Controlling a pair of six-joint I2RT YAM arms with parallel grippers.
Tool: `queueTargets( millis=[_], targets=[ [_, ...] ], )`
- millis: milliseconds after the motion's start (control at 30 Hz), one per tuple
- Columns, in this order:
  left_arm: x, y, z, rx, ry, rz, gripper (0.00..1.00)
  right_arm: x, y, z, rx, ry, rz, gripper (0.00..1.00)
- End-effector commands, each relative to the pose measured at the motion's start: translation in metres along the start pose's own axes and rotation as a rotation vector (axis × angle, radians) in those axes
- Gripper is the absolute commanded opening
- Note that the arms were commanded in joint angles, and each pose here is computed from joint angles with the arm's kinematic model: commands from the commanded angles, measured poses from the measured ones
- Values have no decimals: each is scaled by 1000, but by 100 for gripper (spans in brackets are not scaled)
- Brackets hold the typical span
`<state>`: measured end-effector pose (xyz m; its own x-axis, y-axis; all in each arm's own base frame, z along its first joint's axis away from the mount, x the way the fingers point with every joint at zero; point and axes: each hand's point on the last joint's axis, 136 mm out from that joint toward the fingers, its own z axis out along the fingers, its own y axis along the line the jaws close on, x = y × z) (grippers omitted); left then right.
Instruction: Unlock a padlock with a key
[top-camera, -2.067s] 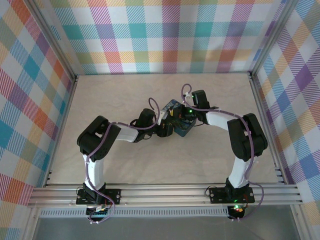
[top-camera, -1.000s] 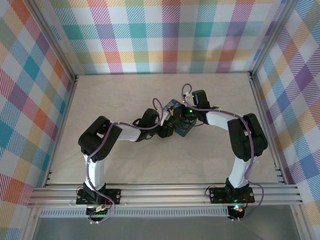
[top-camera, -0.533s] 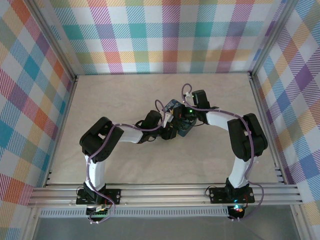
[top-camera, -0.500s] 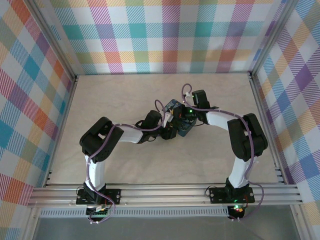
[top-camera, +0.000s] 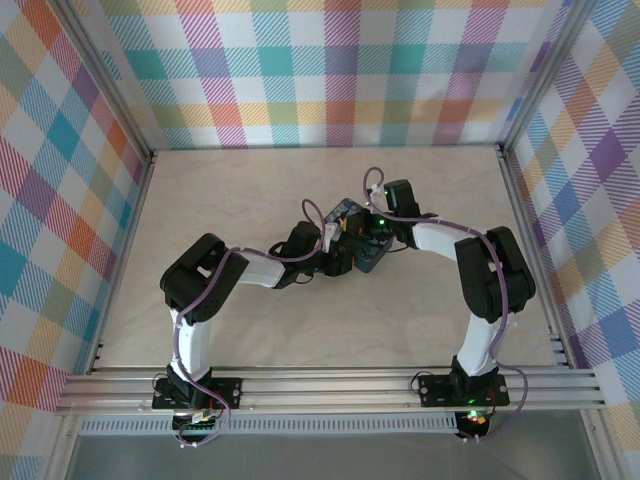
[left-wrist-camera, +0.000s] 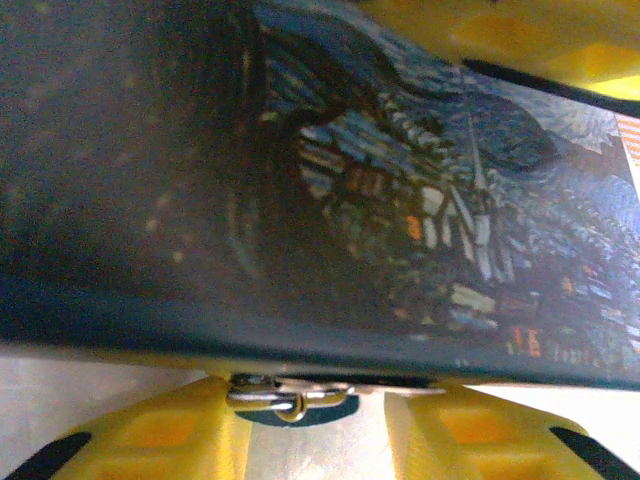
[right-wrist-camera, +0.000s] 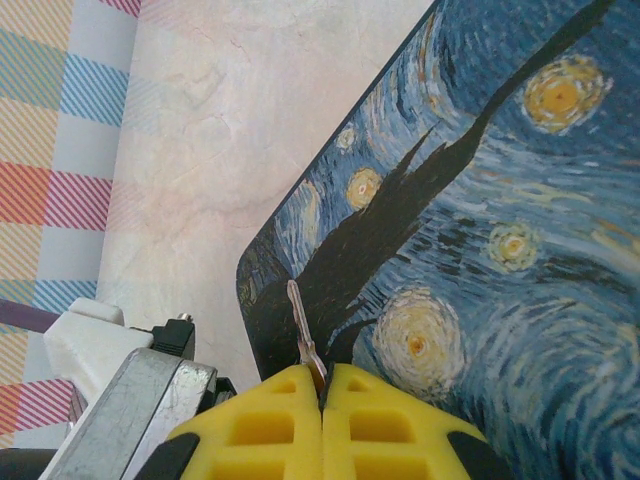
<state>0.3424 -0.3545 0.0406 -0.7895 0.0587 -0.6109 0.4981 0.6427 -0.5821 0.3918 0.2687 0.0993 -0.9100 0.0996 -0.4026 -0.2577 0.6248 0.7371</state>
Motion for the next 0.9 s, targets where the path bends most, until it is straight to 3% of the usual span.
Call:
queueTargets(
  millis=[0, 400, 667, 867],
  targets=[
    [1, 6, 2, -1, -13, -24, 37, 19, -12, 0, 41, 61, 43, 0],
    [-7, -3, -7, 15, -36, -64, 27, 7, 6, -8, 18, 17, -6, 0],
    [-19, -28, -20, 98, -39, -183, 24, -15, 40, -41, 2, -95, -130, 0],
    [-22, -46, -27, 159, 4, -278, 24, -1, 40, -66, 49, -146, -198, 0]
  ],
)
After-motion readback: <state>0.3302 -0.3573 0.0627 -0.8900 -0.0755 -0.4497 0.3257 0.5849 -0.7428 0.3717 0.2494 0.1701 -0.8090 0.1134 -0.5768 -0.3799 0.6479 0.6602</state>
